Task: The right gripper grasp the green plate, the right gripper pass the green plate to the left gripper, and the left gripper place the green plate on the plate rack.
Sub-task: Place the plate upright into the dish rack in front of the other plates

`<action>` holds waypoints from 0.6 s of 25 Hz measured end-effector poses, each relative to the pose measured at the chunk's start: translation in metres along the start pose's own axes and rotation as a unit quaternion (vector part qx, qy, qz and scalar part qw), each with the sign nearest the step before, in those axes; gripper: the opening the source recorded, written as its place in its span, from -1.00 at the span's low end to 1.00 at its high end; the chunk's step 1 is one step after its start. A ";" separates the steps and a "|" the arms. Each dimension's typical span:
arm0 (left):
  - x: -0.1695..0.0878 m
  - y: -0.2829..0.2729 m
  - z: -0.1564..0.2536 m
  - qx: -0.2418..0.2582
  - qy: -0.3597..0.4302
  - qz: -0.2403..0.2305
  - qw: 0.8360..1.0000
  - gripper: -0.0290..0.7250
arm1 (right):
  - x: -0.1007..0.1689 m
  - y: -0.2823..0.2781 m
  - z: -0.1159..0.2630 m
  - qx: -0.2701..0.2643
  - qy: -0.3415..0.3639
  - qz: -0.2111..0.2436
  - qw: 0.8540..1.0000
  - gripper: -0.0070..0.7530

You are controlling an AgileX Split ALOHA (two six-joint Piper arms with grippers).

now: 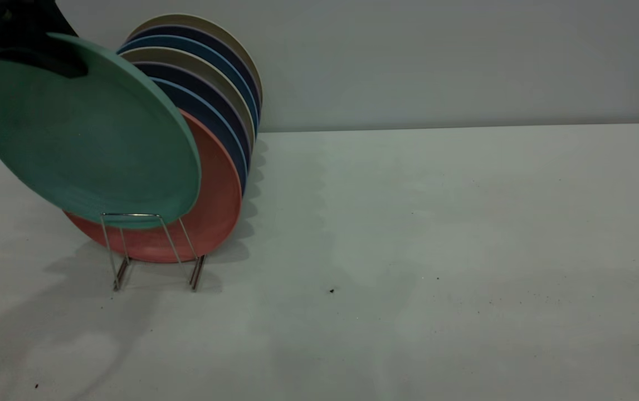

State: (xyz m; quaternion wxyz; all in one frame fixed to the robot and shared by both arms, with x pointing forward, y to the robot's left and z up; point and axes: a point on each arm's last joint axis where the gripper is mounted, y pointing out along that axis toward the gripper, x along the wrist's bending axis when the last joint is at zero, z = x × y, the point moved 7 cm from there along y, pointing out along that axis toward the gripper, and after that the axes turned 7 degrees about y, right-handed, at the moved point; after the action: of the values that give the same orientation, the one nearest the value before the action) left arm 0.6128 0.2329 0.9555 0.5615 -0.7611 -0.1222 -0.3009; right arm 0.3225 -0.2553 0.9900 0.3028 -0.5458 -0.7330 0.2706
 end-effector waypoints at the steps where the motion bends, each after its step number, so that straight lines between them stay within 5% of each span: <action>1: -0.001 0.001 0.000 0.000 -0.001 0.001 1.000 -0.68 | 0.000 0.000 0.000 0.000 0.000 0.000 1.000 0.18; 8: -0.004 0.008 0.002 -0.001 -0.005 0.011 1.000 -0.61 | 0.000 0.000 0.000 0.000 0.000 0.000 1.000 0.18; 15: -0.006 0.008 0.001 -0.006 -0.010 0.017 1.000 -0.23 | 0.000 0.000 0.000 0.000 0.000 0.000 1.000 0.18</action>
State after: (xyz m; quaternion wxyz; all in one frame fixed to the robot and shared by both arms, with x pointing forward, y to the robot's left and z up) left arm 0.6125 0.2317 0.9450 0.5607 -0.7694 -0.1128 -0.2845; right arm 0.3225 -0.2553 0.9900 0.3027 -0.5459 -0.7330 0.2705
